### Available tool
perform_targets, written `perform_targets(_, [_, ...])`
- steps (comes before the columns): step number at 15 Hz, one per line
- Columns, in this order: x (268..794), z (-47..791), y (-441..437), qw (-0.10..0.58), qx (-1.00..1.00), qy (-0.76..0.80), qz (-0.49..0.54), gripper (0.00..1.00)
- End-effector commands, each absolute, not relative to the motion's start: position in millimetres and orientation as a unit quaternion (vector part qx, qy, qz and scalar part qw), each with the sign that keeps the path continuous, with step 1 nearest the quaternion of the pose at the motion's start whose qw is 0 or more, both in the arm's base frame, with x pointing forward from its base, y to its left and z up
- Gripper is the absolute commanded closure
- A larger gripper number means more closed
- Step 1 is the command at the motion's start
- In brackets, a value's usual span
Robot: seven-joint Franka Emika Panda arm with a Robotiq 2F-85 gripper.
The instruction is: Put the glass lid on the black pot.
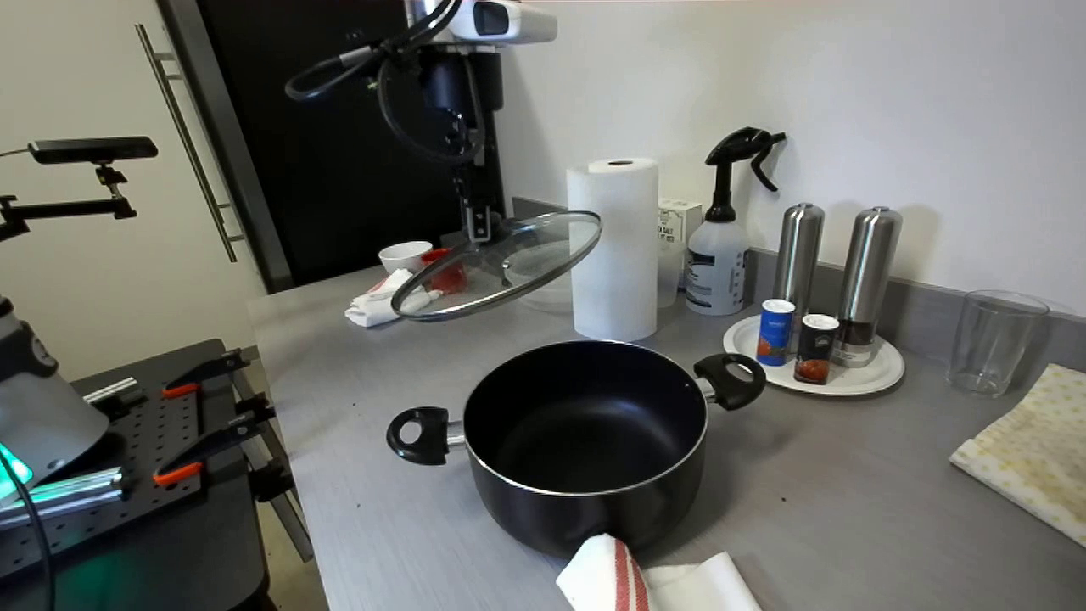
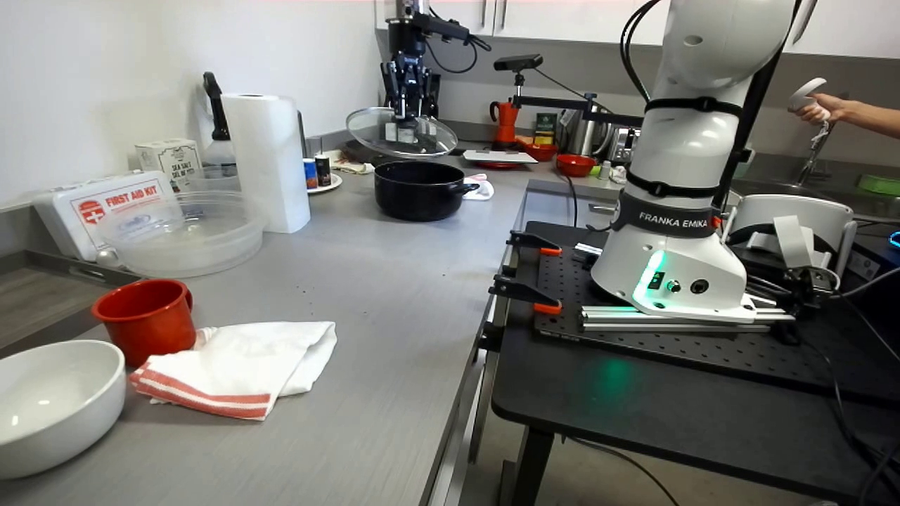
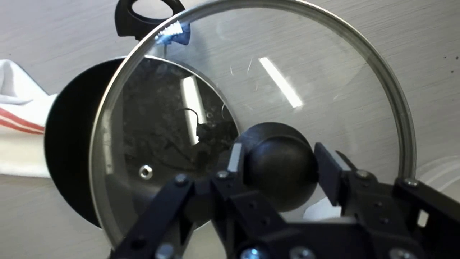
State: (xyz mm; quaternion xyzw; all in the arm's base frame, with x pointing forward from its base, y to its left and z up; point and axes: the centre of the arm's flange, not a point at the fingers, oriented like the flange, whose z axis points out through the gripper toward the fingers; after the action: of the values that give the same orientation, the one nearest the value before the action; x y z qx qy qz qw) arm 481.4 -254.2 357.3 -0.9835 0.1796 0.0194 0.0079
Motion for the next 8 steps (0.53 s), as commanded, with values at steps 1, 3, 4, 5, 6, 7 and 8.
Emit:
perform_targets(1, [486.2,367.7,-293.7,0.044,-0.973,0.225,0.018,0.74])
perform_targets(3, [482.9,366.3,-313.1,0.059,-0.966,0.251,0.018,0.74])
perform_targets(4, [481.9,365.2,-322.6,0.066,-0.962,0.264,0.018,0.74])
perform_targets(5, [480.5,364.8,-330.2,0.072,-0.958,0.276,0.018,0.74])
perform_targets(6, [480.4,362.9,-338.8,0.080,-0.955,0.286,0.018,0.74])
perform_targets(7, [479.5,361.8,-345.0,0.086,-0.951,0.296,0.017,0.74])
perform_targets(8, [479.7,359.9,-351.9,0.093,-0.948,0.304,0.016,0.74])
